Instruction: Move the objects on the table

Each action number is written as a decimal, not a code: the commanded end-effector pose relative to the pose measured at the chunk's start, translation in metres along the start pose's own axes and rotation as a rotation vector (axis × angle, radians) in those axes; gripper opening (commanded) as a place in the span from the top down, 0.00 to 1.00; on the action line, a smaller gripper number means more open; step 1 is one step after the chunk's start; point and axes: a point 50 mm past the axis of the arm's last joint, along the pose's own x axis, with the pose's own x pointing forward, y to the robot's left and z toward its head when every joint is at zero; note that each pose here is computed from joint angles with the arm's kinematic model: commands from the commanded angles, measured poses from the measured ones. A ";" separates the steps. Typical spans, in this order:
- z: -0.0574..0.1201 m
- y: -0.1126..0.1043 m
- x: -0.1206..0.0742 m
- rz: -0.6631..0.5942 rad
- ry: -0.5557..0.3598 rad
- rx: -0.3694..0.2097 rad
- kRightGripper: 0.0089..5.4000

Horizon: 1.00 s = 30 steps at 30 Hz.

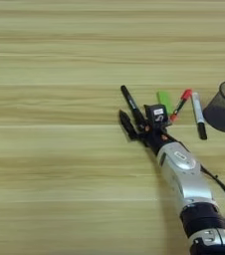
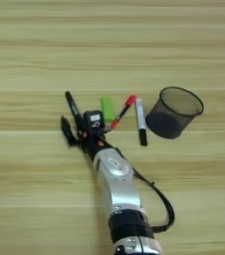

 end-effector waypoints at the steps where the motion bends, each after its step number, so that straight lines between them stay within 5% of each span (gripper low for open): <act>1: 0.016 0.000 0.008 0.013 -0.047 -0.023 0.35; 19: 0.014 0.020 0.011 0.089 -0.013 -0.004 0.80; 30: 0.018 0.064 0.023 0.208 0.023 0.025 0.81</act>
